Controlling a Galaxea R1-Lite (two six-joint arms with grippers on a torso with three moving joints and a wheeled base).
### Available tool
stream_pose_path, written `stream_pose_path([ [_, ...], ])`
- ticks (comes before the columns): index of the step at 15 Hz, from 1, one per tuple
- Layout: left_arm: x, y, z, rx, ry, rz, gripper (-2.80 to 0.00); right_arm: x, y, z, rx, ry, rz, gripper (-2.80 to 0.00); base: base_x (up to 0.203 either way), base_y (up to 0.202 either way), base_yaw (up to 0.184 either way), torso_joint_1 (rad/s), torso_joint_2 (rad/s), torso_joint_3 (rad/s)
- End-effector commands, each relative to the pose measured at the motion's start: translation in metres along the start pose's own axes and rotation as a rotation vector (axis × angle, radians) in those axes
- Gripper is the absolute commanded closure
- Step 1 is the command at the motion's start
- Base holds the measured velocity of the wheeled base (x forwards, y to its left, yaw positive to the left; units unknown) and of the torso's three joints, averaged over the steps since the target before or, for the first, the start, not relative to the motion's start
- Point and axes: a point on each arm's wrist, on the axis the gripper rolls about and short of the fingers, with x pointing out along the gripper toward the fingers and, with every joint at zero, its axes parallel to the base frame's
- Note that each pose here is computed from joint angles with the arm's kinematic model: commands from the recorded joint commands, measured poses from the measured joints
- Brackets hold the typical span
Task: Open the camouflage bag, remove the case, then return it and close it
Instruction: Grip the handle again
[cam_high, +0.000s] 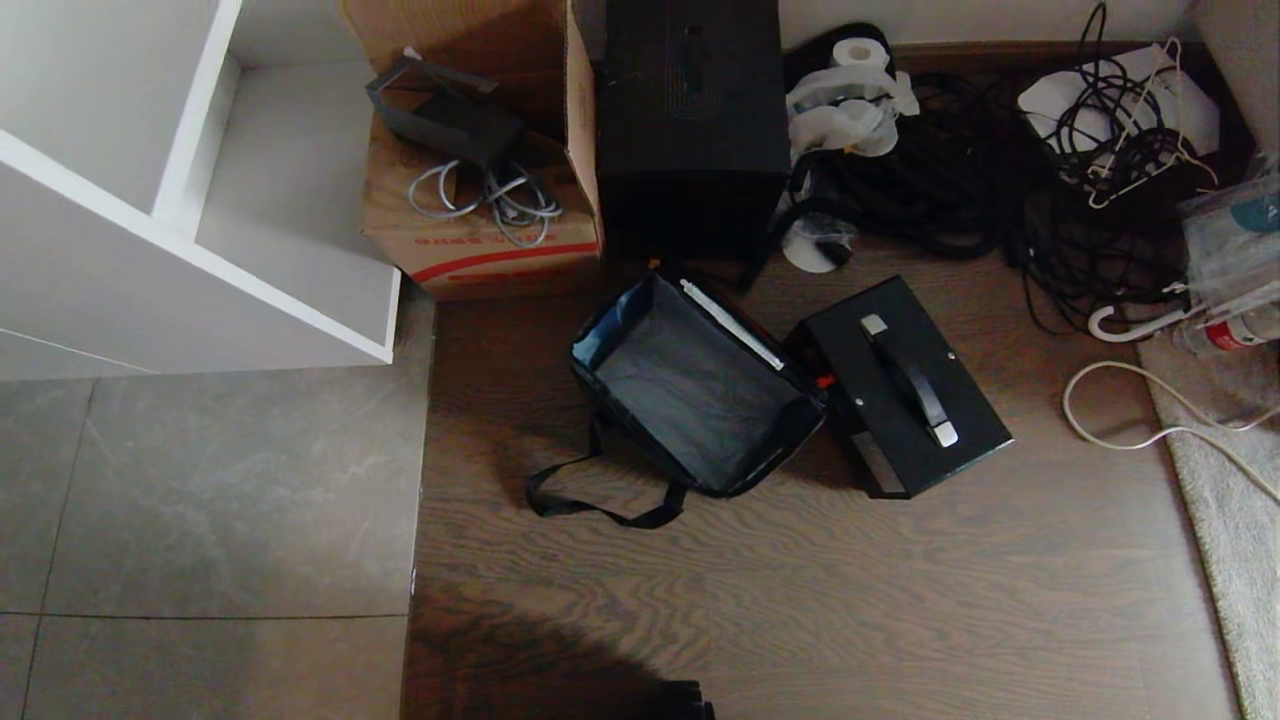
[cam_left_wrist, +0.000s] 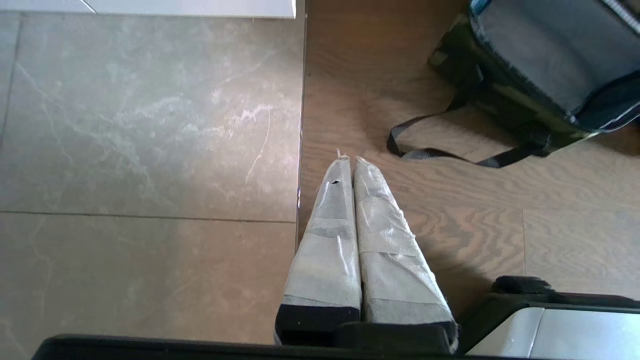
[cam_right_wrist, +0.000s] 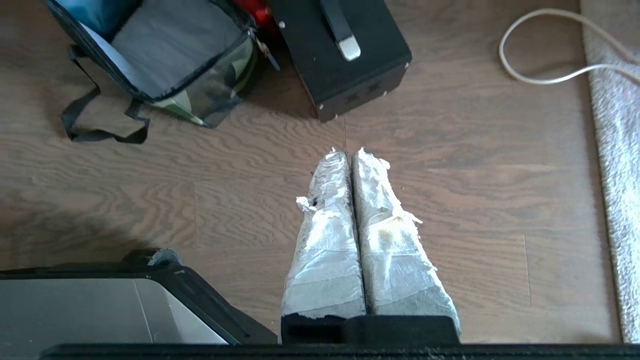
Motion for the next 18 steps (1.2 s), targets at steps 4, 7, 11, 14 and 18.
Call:
stream_pose_path([
  [4,0.0006,0.0001,-0.002,-0.002,0.008,0.001,0.0,0.0002,0.0,0.0,0.0,0.002,0.001,0.0,0.0,0.0,0.0,0.002,0.0,0.191],
  [7,0.0005,0.0001,-0.0021,-0.002,0.007,0.001,0.0,0.0002,0.0,0.0,0.0,0.002,0.001,0.0,0.0,0.0,0.0,0.003,0.0,0.2],
  [11,0.0006,0.0001,-0.002,-0.003,0.008,0.001,0.0,0.0002,0.0,0.0,0.0,0.002,0.001,0.0,0.0,0.0,0.0,0.002,0.0,0.202],
  [14,0.0006,0.0001,-0.0019,-0.004,0.007,0.001,0.0,0.0002,0.0,0.0,0.0,0.002,0.001,0.0,0.0,0.0,0.0,0.001,0.0,0.2],
  [18,0.0006,0.0001,-0.0019,-0.004,0.007,0.001,0.0,0.0002,0.0,0.0,0.0,0.002,0.001,0.0,0.0,0.0,0.0,0.002,0.0,0.203],
])
